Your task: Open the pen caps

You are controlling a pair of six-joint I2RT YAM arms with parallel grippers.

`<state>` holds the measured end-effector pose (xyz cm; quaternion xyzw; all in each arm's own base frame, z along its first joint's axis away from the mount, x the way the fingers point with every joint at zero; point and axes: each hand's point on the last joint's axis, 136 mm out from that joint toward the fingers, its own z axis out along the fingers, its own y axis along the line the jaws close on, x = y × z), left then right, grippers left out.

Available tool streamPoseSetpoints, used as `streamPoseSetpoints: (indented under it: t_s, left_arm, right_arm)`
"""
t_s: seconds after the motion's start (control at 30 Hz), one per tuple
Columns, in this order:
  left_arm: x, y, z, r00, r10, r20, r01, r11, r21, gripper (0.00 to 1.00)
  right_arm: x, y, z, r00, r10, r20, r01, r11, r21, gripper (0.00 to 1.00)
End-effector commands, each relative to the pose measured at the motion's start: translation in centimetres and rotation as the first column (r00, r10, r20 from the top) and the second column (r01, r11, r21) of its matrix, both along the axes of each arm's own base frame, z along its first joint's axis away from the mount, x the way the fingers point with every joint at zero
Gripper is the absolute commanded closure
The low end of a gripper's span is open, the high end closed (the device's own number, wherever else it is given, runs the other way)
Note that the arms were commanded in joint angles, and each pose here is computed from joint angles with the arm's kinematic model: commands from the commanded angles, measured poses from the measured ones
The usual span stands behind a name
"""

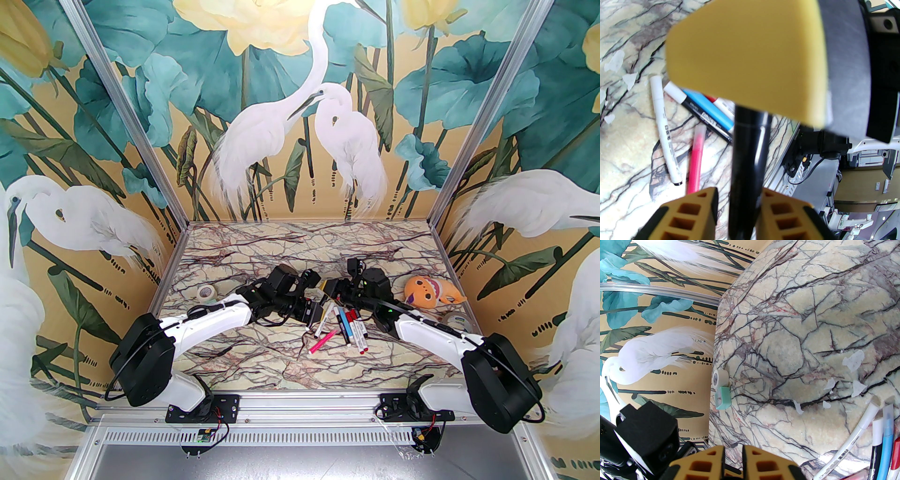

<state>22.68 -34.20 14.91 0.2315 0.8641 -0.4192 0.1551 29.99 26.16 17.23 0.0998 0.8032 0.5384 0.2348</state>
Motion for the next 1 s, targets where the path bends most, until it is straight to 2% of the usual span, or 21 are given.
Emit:
streamPoseSetpoints:
  t_s: [0.0,0.27,0.6,0.77,0.9,0.97]
  left_arm:
    - [0.1,-0.2,1.4,1.0,0.016,0.027,-0.014,0.998,-0.056,0.71]
    - [0.2,0.5,1.4,0.998,0.04,0.055,-0.038,0.998,-0.043,0.89]
    - [-0.7,1.2,3.1,0.997,0.043,0.067,-0.037,0.996,-0.082,0.92]
    - [-0.1,2.3,2.7,0.981,0.099,0.164,-0.104,0.994,0.02,0.9]
    - [-0.1,3.1,1.7,0.969,0.096,0.229,-0.128,0.983,0.133,0.9]
    - [-0.6,3.2,1.7,0.968,0.073,0.242,-0.112,0.982,0.154,0.9]
  right_arm:
    - [-0.2,0.3,1.3,1.0,0.001,0.027,-0.002,0.999,0.048,0.89]
    - [-0.2,0.1,1.2,1.0,-0.013,0.024,0.012,0.999,0.047,0.91]
    - [-0.2,0.4,5.7,0.986,0.025,0.162,-0.036,0.997,0.067,0.93]
    - [1.3,-0.8,6.2,0.991,-0.074,0.11,0.074,0.997,0.005,0.93]
    - [2.4,-2.2,5.8,0.984,-0.168,0.061,0.172,0.982,-0.079,0.95]
    - [2.8,-2.5,5.9,0.98,-0.191,0.058,0.196,0.975,-0.104,0.95]
